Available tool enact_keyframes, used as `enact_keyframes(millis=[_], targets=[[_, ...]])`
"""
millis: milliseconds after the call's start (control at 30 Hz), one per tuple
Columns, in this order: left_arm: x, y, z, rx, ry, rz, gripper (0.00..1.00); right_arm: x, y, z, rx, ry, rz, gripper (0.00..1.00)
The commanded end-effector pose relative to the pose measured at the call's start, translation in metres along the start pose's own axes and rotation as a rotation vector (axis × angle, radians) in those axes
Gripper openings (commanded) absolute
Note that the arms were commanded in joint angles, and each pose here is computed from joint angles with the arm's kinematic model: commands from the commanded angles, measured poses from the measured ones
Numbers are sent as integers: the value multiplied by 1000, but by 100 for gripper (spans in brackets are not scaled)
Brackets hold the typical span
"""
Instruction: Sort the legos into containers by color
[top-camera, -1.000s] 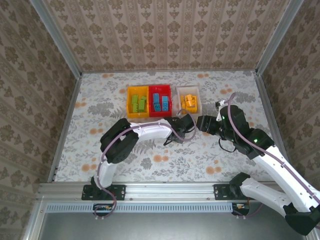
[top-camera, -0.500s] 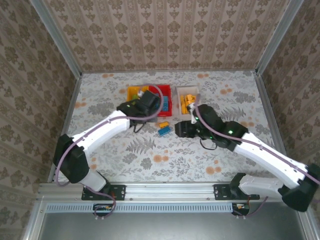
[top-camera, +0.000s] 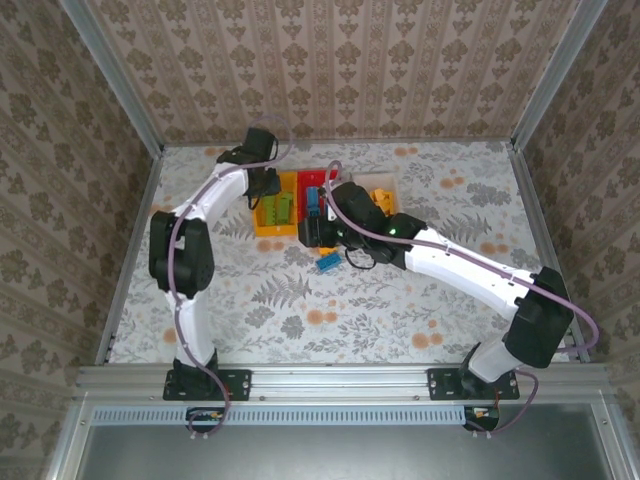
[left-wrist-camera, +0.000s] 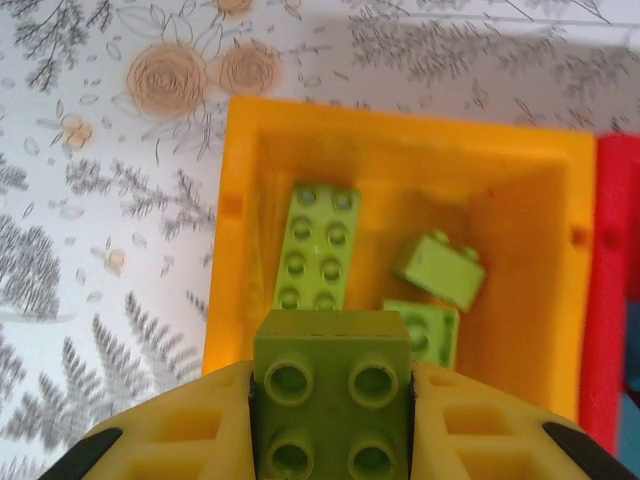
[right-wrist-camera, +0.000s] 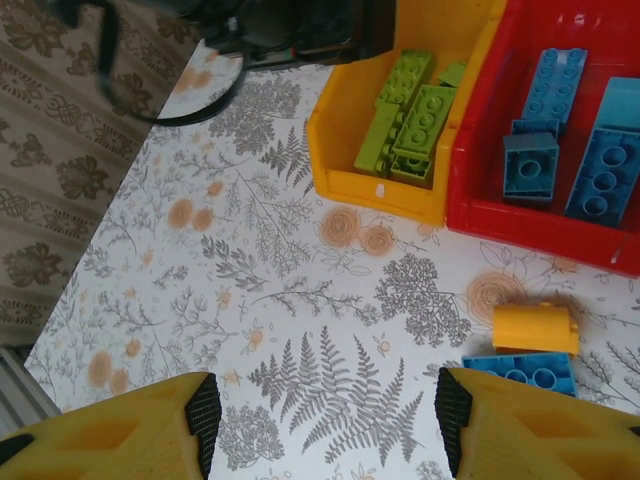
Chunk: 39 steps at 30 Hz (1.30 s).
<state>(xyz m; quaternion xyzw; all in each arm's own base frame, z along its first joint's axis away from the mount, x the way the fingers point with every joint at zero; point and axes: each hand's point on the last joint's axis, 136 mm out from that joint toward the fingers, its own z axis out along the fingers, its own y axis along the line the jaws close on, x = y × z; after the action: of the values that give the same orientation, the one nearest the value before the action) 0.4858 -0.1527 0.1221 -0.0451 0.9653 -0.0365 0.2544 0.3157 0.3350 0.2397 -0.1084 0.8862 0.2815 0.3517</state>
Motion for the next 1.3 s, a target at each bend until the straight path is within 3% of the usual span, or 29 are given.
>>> enact_keyframes(millis=[0,167,300,467,667,900,1267], targets=[[-5,-4,12,24,44,18,30,-11,8,5,-15,-25,2,63],[-3,-12,26,45,66,17,43,-5,-8,18,26,-12,47,64],[0,-14,19,55,58,7,51,7,-34,30,95,20,89,65],[0,-16,-2,84,33,-11,53,37,-63,54,185,159,12,71],[4,-16,-45,115,-26,-72,55,73,-98,77,342,345,-123,79],[42,-15,-111,230,-86,-227,59,86,-115,102,420,458,-208,81],[113,-9,-207,358,-205,-246,63,93,-132,127,468,494,-207,80]])
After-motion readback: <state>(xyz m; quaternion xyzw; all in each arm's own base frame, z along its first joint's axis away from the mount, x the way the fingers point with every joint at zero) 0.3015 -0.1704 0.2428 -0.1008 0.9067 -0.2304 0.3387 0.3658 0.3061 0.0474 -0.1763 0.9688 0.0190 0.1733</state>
